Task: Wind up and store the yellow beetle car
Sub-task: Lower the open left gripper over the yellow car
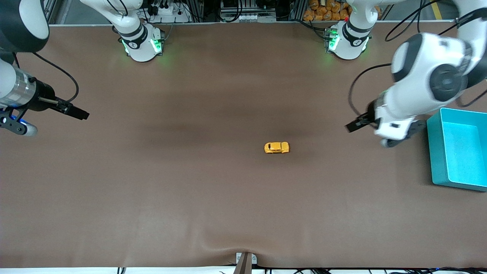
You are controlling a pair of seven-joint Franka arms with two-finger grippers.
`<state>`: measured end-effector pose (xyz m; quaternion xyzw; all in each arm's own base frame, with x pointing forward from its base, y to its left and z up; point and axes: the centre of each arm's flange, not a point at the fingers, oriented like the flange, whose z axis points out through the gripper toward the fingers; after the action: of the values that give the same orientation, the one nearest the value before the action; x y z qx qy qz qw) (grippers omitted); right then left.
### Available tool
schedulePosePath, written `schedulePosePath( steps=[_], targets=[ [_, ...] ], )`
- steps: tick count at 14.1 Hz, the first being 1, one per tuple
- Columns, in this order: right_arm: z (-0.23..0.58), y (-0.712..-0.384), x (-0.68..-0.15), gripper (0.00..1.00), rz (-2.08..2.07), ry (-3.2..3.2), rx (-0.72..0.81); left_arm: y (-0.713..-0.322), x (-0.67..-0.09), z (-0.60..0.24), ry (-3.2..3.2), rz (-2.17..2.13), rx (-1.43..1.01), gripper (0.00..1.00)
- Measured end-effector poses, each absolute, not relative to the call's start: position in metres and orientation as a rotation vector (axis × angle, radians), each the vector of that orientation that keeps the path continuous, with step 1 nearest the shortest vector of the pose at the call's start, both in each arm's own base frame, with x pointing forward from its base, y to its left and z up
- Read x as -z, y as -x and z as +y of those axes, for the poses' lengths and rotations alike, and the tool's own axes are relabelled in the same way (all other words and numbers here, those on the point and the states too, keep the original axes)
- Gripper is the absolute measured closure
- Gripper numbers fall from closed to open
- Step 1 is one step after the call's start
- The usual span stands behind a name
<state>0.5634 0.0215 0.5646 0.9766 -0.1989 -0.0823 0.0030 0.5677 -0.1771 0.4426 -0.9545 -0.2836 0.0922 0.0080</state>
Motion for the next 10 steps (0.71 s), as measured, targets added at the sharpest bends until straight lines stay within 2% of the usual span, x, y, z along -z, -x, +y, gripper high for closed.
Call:
schedulePosePath(
  steps=[5,10],
  targets=[
    [0.017,-0.558,-0.583,0.0,-0.424,-3.123,0.207,-0.583,-0.391,-0.262,2.917,-1.109,-0.34,0.0],
    [0.011,-0.54,-0.621,0.0,-0.273,-3.18,0.097,-0.605,-0.353,-0.3,2.858,-1.336,-0.35,0.0]
  ],
)
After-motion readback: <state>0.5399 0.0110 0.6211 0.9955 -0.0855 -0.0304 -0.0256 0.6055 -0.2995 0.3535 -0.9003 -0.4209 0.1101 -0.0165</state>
